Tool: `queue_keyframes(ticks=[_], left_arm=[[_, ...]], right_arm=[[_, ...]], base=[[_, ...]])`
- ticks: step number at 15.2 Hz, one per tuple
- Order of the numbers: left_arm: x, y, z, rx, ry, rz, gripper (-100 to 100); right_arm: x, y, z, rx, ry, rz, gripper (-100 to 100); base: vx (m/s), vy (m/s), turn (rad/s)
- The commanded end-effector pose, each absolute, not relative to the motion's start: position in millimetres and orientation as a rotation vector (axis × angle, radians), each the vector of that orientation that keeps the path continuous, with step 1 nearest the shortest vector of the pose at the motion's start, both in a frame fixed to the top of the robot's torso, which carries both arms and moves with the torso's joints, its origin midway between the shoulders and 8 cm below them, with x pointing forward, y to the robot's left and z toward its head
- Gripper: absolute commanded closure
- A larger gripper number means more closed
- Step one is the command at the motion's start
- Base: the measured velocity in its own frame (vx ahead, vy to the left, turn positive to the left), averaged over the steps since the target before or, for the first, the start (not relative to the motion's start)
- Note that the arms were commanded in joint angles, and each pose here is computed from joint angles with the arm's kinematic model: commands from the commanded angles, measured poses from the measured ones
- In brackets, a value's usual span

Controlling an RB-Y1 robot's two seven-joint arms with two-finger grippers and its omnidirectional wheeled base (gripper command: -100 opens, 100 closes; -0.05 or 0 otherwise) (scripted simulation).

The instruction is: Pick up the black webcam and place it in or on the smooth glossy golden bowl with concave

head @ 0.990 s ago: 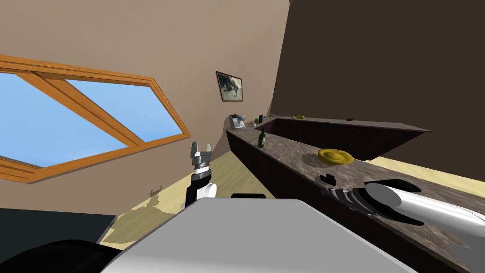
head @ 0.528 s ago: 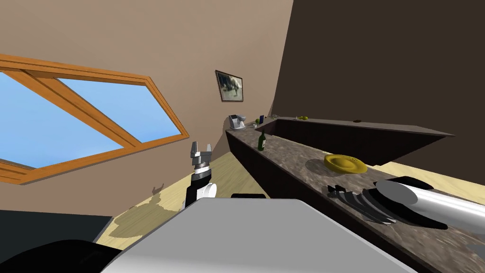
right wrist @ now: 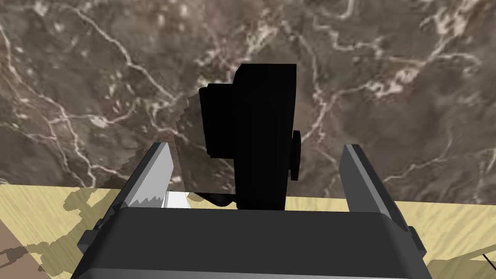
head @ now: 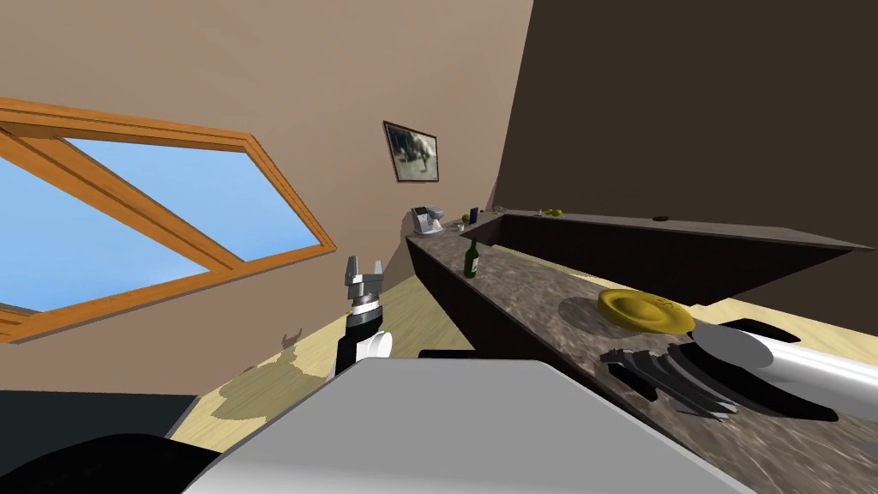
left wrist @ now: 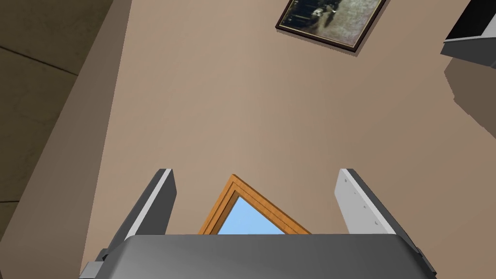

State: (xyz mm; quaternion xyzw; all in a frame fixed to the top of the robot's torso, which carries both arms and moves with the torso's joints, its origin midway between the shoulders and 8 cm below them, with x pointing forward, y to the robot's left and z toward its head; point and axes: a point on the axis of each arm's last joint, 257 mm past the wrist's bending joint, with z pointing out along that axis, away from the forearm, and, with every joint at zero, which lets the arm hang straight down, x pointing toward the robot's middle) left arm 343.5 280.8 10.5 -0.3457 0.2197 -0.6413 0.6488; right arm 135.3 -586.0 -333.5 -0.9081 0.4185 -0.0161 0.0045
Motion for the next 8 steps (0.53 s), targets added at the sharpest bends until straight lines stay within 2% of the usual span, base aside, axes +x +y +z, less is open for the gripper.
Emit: queue_keyframes(ticks=[1, 2, 3, 8], left_arm=[[343.5, 280.8, 10.5, -0.786, 0.499, -1.457, 0], [343.5, 280.8, 10.5, -0.786, 0.499, -1.458, 0], [343.5, 280.8, 10.5, -0.786, 0.499, -1.458, 0], [343.5, 280.8, 10.5, -0.786, 0.499, -1.458, 0]], right_arm=[[135.5, -589.3, -342.0, -2.849, 1.303, -0.067, -100], [135.6, -587.7, -337.0, -2.846, 1.309, -0.057, -100], [135.8, -588.4, -337.9, -2.848, 1.306, -0.061, 100], [136.2, -584.8, -328.0, -2.845, 1.31, -0.044, 100]], base=[[-0.008, 0.046, -0.035], [-0.004, 0.03, -0.017], [0.0, 0.01, -0.003], [-0.001, -0.003, 0.006]])
